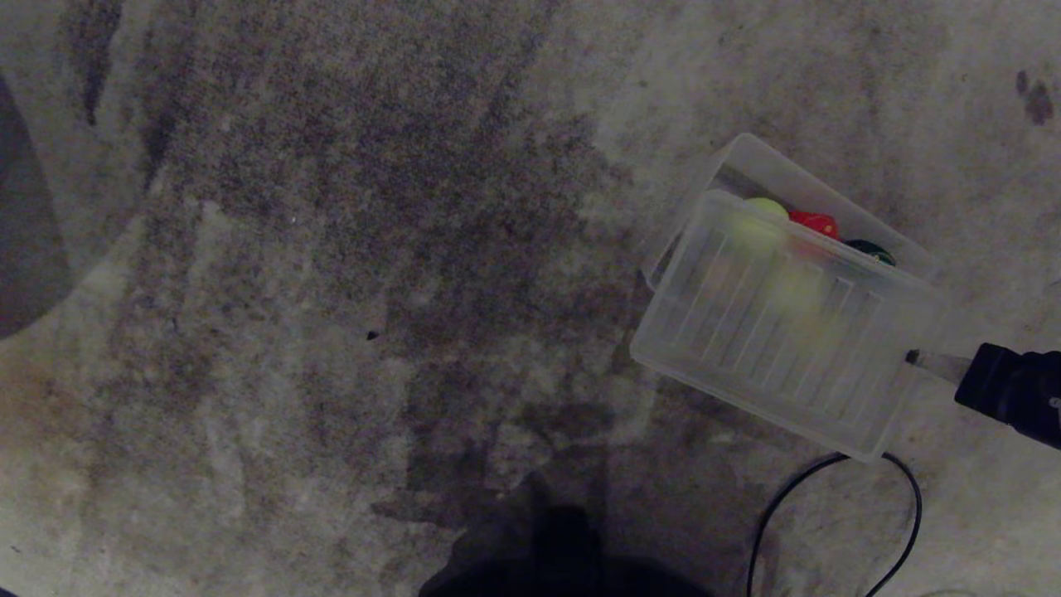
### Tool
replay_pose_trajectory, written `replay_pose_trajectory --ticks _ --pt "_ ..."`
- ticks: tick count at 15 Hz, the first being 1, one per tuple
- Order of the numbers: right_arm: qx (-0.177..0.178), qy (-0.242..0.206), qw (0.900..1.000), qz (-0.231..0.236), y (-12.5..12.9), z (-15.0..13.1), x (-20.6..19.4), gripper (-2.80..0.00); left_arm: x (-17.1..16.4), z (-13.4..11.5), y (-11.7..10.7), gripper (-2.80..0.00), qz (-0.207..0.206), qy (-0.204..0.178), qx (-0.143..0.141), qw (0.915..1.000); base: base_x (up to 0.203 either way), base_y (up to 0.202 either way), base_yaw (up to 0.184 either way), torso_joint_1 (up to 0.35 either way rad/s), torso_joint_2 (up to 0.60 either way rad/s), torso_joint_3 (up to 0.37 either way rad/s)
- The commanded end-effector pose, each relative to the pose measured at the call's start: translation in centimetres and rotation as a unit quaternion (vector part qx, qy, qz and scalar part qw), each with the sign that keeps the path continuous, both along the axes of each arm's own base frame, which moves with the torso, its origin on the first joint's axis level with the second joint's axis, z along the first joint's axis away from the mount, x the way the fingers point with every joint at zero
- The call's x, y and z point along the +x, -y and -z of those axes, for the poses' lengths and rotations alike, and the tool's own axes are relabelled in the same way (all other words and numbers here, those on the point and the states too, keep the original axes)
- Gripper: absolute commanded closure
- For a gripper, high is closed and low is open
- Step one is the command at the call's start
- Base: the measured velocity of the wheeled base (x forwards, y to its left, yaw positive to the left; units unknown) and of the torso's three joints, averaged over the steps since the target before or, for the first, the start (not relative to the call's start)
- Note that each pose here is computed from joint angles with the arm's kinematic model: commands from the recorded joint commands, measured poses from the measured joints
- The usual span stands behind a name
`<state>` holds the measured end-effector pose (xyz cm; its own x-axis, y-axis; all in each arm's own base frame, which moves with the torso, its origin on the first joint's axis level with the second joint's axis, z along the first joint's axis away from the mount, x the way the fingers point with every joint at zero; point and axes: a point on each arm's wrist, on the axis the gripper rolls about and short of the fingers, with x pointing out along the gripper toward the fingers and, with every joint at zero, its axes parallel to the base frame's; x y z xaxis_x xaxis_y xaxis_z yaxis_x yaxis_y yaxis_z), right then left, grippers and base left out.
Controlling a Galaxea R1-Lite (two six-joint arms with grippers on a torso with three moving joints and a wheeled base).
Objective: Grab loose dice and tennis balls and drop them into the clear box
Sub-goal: Close the lid
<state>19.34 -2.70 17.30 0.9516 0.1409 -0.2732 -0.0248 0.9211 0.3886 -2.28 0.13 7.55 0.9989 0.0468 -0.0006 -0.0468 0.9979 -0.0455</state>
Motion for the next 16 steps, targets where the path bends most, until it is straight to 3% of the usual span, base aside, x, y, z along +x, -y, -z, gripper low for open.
replay_pose_trajectory --ticks 1,5,16 --pt "0.006 0.007 1.0 0.003 0.9 -0.3 0.1 0.0 0.0 0.0 0.0 0.0 0.0 -0.001 0.0 1.0 0.0 0.0 0.0 0.0 0.0 0.0" --pt "0.019 0.018 0.999 -0.043 0.7 -0.6 -0.3 0.0 0.0 0.0 0.0 0.0 0.0 -0.001 0.001 1.0 0.0 0.0 0.0 0.0 0.0 0.0" --pt "0.015 0.026 0.999 -0.018 2.3 -0.5 1.4 0.0 0.0 0.0 0.0 0.0 0.0 -0.001 0.0 1.0 0.0 0.0 0.0 0.0 0.0 0.0"
